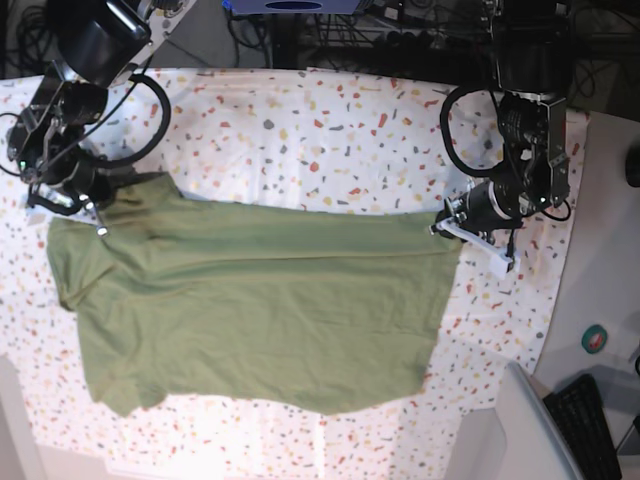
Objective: Layout the t-shirt on the table in an organized manner, then fold the t-shirt properly
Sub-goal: 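Drag the held shirt corner outward with the right gripper, then hold both shirt corners and pull them apart to tension the edge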
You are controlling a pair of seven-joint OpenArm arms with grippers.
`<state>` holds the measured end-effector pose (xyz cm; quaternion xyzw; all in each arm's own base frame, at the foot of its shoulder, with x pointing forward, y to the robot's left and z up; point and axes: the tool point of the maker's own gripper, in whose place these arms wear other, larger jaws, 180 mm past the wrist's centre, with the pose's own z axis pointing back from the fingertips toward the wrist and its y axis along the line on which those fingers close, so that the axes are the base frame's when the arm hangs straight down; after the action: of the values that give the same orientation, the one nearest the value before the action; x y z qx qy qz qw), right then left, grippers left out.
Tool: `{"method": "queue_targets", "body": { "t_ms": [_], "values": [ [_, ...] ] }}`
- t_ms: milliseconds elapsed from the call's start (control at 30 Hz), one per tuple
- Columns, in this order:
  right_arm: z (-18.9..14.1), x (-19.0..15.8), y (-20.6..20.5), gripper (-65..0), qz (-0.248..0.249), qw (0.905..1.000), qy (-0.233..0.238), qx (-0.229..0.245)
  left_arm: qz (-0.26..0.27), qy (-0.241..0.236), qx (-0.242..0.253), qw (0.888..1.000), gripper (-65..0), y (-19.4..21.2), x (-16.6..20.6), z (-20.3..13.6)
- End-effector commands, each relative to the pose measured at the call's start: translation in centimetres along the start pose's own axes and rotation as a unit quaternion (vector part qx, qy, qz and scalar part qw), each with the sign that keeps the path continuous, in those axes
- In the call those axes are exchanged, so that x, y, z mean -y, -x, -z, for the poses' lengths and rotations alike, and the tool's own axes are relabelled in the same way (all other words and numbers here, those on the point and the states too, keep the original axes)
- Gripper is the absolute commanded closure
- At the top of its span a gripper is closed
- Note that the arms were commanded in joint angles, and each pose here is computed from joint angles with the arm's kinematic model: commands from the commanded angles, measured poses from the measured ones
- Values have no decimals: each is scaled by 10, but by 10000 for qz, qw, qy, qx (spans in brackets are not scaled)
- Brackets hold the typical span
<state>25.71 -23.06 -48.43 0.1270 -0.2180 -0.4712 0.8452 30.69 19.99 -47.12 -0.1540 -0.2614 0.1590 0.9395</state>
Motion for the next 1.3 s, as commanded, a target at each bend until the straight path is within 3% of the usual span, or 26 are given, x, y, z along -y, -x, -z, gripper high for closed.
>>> {"method": "queue_targets", "body": {
  "t_ms": [0, 167, 367, 533, 700, 833, 1000, 1167, 1267],
  "values": [
    [-5, -7, -14, 0, -2, 9998, -116, 182, 80, 39, 216, 9997, 0, -19, 1, -5],
    [-26, 3, -22, 0, -155, 9989, -90, 427, 92, 5, 232, 9997, 0, -21, -2, -7],
    [-59, 35, -5, 0, 63, 9989, -415, 210, 120, -37, 114, 9999, 0, -6, -7, -9],
    [-54, 67, 19, 0, 552, 9968, -521, -243, 236, -57, 58, 9997, 0, 16, -9, -20],
    [-46, 77, 42, 0, 806, 9939, -474, -593, 339, -76, 72, 9994, 0, 25, -11, -30],
    [-50, 62, 57, 0, 1183, 9831, -980, -1000, 375, -125, 75, 9992, 0, 23, -15, -31],
    [-72, 61, 56, -222, 1581, 9750, -1195, -1009, 371, -146, 119, 9991, 0, 19, -17, -33],
    [-91, 76, 45, -233, 1384, 9836, -935, -677, 366, -150, 123, 9991, 0, 19, -18, -33],
    [-87, 94, 23, -237, 1069, 9929, -474, -216, 362, -152, 117, 9992, 0, 19, -18, -33]
  ]
}}
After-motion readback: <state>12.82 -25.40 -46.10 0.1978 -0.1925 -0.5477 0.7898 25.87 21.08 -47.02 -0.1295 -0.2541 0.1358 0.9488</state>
